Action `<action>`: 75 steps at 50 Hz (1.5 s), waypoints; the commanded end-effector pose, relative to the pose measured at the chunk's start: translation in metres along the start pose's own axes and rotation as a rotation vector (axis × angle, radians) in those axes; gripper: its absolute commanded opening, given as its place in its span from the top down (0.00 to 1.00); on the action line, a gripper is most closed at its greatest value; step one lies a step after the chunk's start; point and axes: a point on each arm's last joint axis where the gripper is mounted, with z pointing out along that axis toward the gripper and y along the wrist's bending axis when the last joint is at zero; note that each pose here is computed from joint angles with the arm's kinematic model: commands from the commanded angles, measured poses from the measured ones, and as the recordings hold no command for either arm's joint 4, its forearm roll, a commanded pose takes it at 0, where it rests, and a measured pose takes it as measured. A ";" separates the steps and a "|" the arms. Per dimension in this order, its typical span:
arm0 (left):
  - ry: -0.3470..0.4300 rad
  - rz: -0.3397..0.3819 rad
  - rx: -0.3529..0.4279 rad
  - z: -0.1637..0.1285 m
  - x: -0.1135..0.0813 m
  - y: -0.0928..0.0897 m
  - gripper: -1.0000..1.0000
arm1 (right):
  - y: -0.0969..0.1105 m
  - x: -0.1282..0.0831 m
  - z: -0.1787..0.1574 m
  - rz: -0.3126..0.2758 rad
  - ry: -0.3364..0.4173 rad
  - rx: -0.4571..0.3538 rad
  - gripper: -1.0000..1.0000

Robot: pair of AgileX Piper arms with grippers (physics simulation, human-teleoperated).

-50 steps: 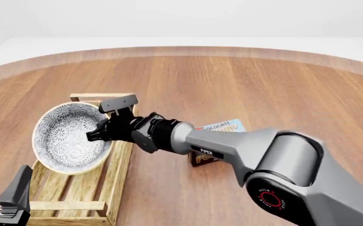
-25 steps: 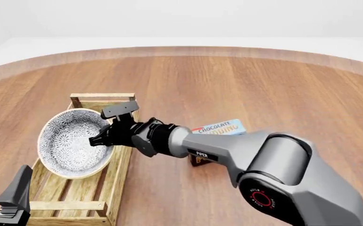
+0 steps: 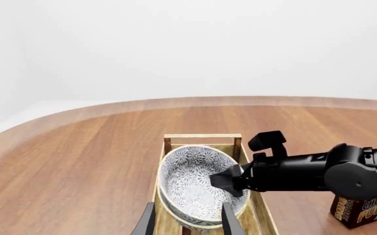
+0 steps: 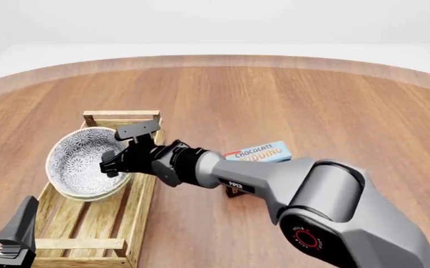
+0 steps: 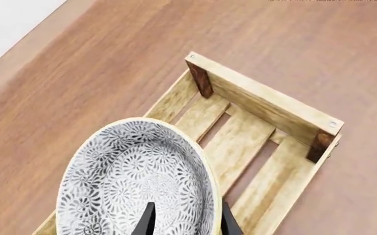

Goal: Stack the left bowl on the right bowl and place them in the tray.

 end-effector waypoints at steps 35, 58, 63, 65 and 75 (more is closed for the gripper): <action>0.000 0.000 0.000 0.000 0.000 0.000 0.00 | -0.017 -0.004 -0.008 0.031 0.015 0.034 0.00; 0.000 0.000 0.000 0.000 0.000 0.000 0.00 | -0.013 -0.041 -0.044 -0.005 -0.036 0.032 0.00; 0.000 0.000 0.000 0.000 0.000 0.000 0.00 | -0.002 -0.060 -0.069 -0.033 -0.071 0.016 0.00; 0.000 0.000 0.000 0.000 0.000 0.000 0.00 | -0.002 -0.069 -0.081 -0.044 -0.090 0.016 0.00; 0.000 0.000 0.000 0.000 0.000 0.000 0.00 | 0.000 -0.093 -0.116 -0.065 -0.148 0.014 0.00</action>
